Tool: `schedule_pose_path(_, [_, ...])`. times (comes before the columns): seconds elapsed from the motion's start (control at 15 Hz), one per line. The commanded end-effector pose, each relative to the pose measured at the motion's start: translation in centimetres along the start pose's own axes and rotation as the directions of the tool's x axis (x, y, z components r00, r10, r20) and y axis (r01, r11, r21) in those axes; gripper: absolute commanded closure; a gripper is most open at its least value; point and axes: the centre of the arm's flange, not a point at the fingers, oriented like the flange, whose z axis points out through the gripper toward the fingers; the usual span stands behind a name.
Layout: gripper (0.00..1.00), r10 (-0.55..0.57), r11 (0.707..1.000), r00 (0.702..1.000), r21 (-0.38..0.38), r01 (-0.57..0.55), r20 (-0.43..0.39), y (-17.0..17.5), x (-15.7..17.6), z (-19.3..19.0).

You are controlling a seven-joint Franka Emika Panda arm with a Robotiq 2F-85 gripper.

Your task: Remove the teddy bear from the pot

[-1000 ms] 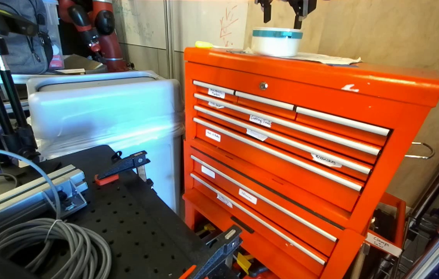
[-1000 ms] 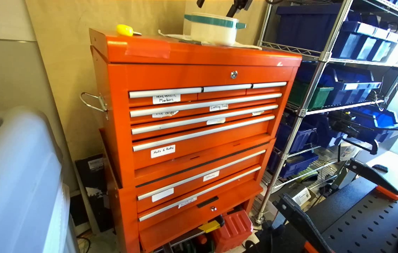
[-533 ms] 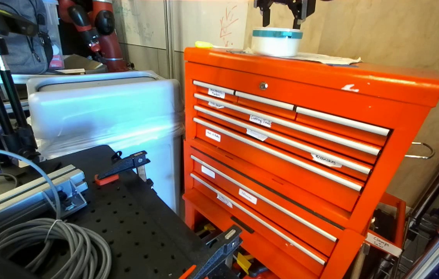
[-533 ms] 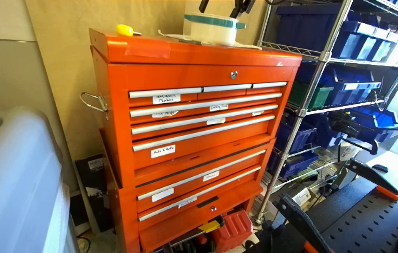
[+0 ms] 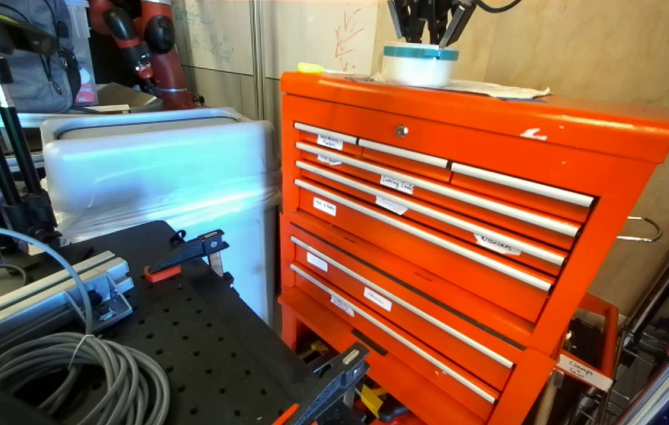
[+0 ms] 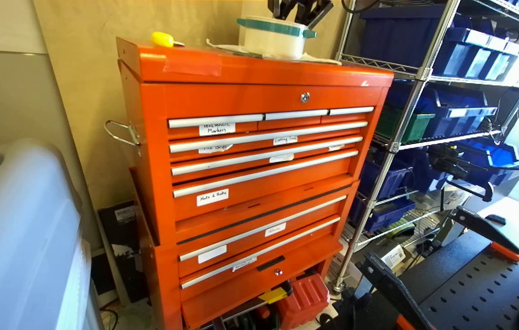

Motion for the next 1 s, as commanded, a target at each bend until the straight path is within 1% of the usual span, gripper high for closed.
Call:
schedule_pose_path(0.0, [0.95, -0.018, 0.999, 1.0, -0.036, 0.019, 0.02, -0.4, 0.9, 0.6])
schedule_pose_path(0.07, [0.99, -0.026, 0.999, 0.999, -0.043, 0.027, 0.021, -0.6, 0.9, 0.6])
schedule_pose_path(0.13, [1.0, -0.034, 0.998, 0.999, -0.05, 0.035, 0.021, -0.7, 0.9, 0.7])
schedule_pose_path(0.33, [0.98, -0.061, 0.996, 0.998, -0.06, 0.062, 0.024, -1.2, 1.0, 0.3])
schedule_pose_path(0.4, [0.99, -0.07, 0.995, 0.997, -0.062, 0.072, 0.026, -1.4, 1.1, 0.0])
schedule_pose_path(0.47, [0.98, -0.081, 0.995, 0.996, -0.063, 0.082, 0.028, -1.5, 1.2, -0.3])
schedule_pose_path(0.73, [0.98, -0.113, 0.991, 0.993, -0.063, 0.116, 0.041, -1.8, 2.1, -2.0])
schedule_pose_path(0.87, [0.98, -0.121, 0.991, 0.992, -0.059, 0.122, 0.022, -2.0, 2.8, -3.1])
schedule_pose_path(0.93, [0.98, -0.122, 0.991, 0.992, -0.054, 0.122, -0.003, -2.0, 3.3, -3.7])
